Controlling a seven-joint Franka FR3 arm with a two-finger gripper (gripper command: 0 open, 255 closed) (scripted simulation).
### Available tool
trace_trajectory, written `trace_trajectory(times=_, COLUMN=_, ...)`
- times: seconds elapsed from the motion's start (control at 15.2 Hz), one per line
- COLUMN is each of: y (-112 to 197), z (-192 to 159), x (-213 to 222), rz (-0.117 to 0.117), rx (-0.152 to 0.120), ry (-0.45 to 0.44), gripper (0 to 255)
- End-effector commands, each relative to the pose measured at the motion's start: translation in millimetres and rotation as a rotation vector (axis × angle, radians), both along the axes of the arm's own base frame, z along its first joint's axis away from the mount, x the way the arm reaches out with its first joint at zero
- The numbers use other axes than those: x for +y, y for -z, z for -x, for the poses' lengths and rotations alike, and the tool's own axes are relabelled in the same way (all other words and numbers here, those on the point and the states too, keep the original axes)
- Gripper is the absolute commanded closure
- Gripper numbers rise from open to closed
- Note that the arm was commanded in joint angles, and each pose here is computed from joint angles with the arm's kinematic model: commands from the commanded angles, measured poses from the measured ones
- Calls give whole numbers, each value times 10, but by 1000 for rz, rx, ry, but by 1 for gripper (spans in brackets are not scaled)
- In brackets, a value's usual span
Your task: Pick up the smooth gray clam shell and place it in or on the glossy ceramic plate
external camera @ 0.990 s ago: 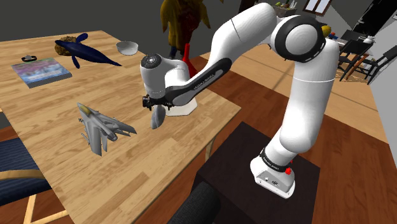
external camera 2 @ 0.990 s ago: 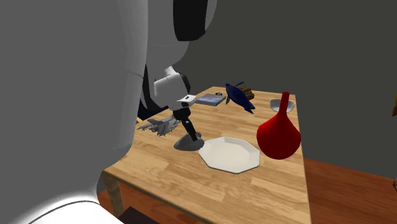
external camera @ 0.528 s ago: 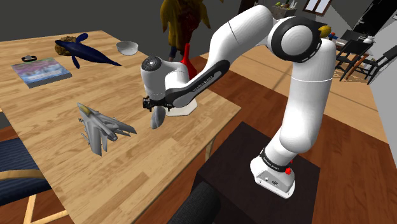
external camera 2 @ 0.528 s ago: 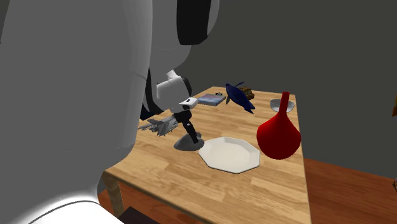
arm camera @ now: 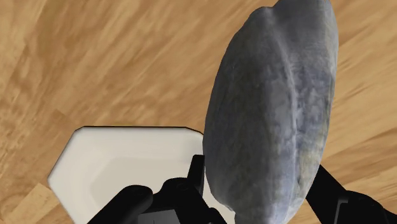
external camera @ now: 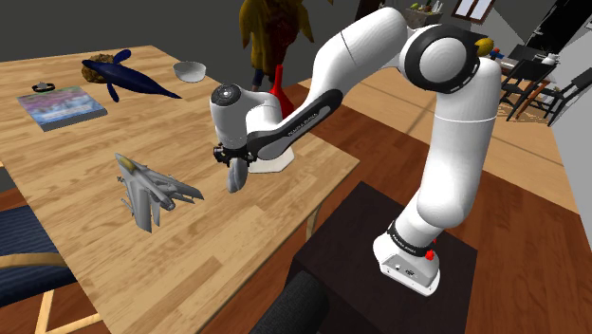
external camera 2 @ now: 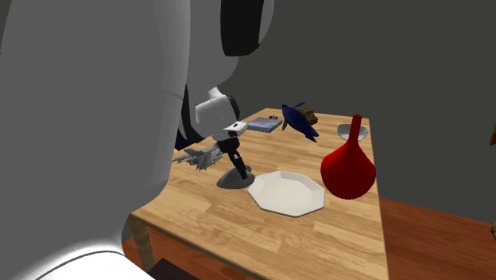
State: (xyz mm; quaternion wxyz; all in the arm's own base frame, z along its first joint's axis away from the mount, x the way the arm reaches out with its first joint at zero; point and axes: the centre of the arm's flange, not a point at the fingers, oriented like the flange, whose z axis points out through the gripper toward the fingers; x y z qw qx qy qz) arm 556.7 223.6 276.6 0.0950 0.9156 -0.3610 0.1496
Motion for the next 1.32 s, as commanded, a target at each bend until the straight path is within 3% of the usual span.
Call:
trace_trajectory(times=0.0, y=18, z=2, x=-9, rz=1, rx=3, ry=1, gripper=255)
trace_trajectory(times=0.2, y=13, z=5, x=1, rz=1, rx=3, ry=1, gripper=255)
trace_trajectory(times=1.25, y=-831, z=5, x=1, rz=1, rx=3, ry=1, gripper=255)
